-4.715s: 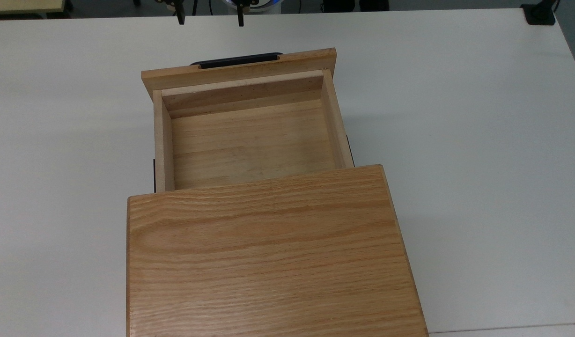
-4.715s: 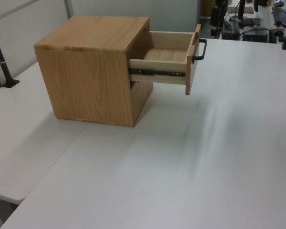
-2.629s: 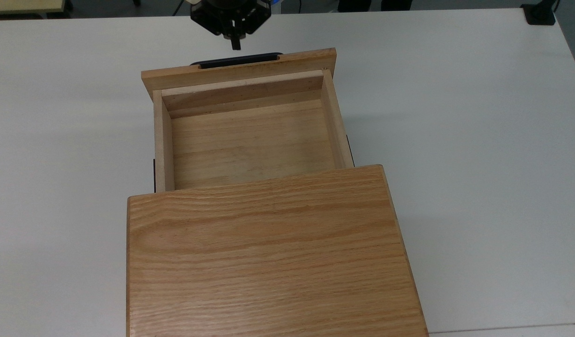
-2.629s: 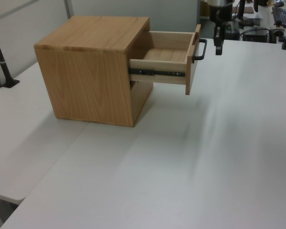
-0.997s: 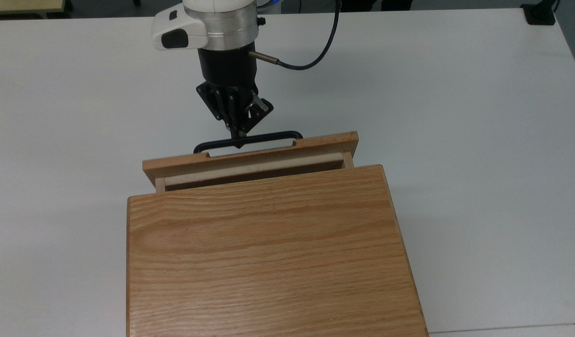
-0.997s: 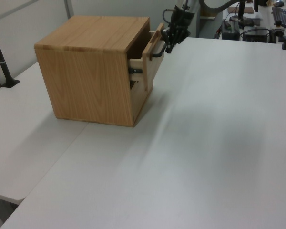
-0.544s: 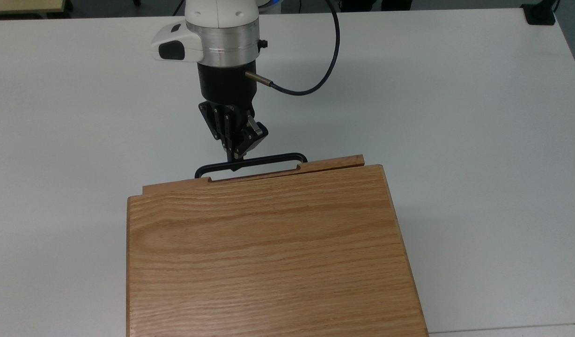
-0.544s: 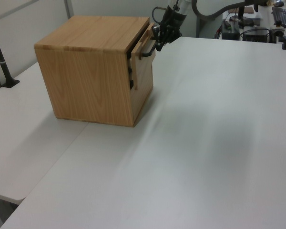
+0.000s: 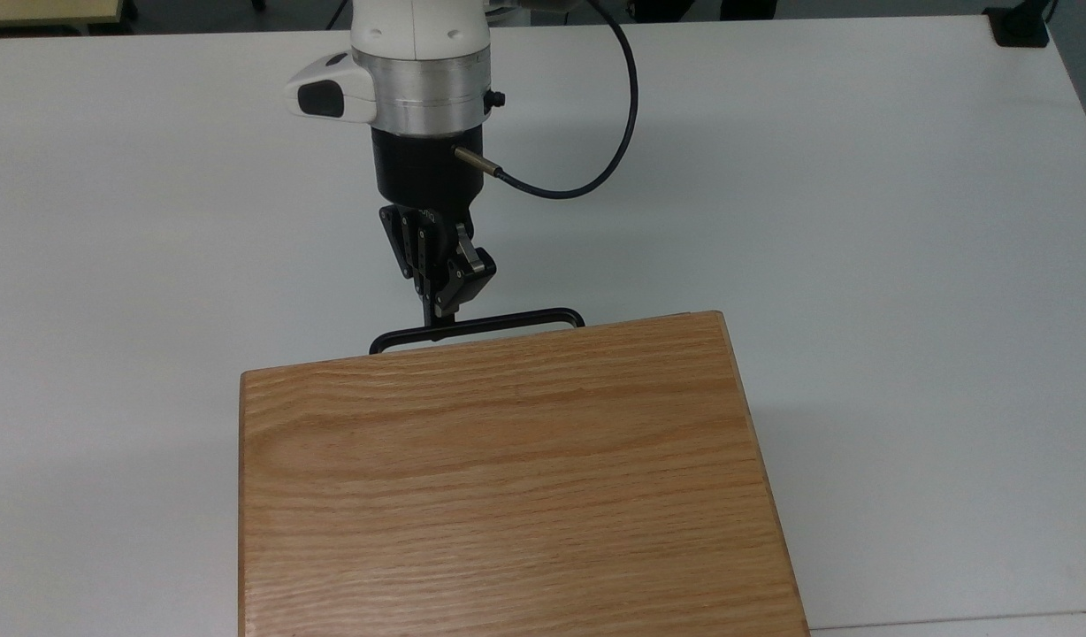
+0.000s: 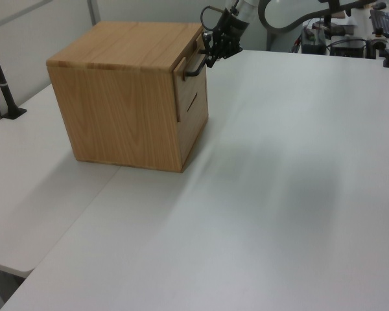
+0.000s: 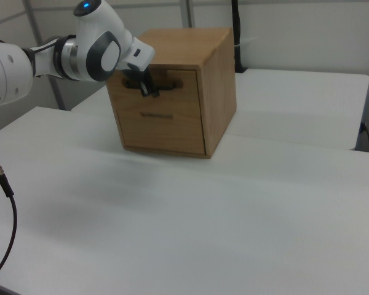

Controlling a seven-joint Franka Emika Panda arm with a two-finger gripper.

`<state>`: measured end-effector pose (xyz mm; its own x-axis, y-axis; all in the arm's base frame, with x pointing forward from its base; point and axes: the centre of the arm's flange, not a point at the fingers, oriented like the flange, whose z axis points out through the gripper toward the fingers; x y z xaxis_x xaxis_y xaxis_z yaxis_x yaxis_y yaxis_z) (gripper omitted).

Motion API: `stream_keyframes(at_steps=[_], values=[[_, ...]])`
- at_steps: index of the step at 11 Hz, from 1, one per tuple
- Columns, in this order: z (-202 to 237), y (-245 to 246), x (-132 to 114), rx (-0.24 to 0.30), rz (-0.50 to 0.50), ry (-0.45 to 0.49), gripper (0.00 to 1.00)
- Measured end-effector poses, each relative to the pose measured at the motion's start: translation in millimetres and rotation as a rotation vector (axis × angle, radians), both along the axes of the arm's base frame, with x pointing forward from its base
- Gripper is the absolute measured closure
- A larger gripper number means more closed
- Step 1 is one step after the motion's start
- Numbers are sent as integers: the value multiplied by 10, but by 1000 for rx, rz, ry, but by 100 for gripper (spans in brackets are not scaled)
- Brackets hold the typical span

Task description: Close the drawer by sliding it

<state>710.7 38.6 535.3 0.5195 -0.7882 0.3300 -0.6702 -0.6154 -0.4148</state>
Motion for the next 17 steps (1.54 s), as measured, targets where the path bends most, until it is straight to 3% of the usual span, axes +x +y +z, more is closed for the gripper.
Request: stream_keyframes(at_steps=[2, 4, 7, 9, 10, 15, 16, 17], values=[[-11, -18, -19, -54, 40, 19, 99], [-48, -94, -166, -124, 147, 169, 99], [242, -235, -597, -148, 232, 381, 99], [516, -267, -967, -164, 339, 504, 94], [662, -277, -1141, -171, 391, 540, 86], [975, -305, -1678, -207, 557, 534, 11], [1005, -330, -1733, -216, 591, 529, 0], [1027, -393, -1760, -227, 623, 524, 0]])
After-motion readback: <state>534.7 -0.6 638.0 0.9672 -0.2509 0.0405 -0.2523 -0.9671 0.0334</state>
